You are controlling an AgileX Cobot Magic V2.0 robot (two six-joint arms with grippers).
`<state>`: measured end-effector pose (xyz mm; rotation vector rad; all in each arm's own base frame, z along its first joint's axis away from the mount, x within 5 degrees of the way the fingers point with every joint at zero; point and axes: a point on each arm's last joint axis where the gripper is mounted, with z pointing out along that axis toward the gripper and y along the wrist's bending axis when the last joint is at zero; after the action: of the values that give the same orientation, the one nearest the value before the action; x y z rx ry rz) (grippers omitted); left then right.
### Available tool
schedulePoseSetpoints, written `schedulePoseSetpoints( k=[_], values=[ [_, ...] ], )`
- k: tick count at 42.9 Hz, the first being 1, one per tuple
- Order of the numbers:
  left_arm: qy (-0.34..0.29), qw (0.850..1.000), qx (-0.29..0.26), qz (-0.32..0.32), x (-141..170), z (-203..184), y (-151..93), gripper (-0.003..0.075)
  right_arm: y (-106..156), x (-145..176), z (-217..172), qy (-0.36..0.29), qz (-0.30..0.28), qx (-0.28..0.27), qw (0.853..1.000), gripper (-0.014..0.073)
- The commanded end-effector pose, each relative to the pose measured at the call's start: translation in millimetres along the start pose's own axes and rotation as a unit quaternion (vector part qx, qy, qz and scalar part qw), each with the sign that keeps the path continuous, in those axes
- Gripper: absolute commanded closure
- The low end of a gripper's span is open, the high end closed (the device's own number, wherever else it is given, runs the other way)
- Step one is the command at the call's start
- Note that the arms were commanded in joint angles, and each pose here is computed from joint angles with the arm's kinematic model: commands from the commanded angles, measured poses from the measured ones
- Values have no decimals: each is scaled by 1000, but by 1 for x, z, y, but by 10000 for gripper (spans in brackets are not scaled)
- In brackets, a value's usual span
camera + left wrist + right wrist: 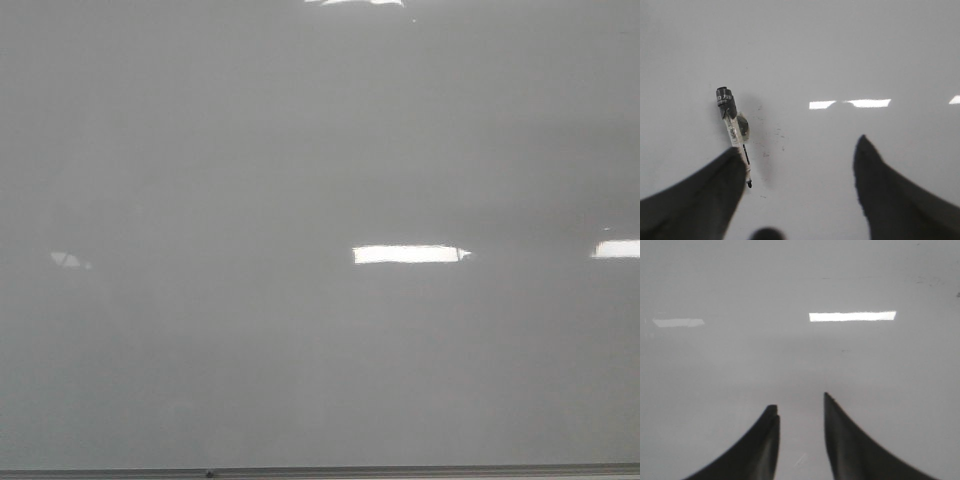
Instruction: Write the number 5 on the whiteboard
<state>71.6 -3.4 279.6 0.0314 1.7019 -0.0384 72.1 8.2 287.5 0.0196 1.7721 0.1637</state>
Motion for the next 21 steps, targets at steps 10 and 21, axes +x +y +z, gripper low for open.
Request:
schedulePoseSetpoints(
  k=[10,21],
  values=[
    [-24,1000,3,-10,-15,6,0,48,1,-19,-2,-52,-4,1,999,27],
    [55,996,-25,-62,-27,56,6,48,1,-19,-2,-52,-4,1,999,27]
  ],
)
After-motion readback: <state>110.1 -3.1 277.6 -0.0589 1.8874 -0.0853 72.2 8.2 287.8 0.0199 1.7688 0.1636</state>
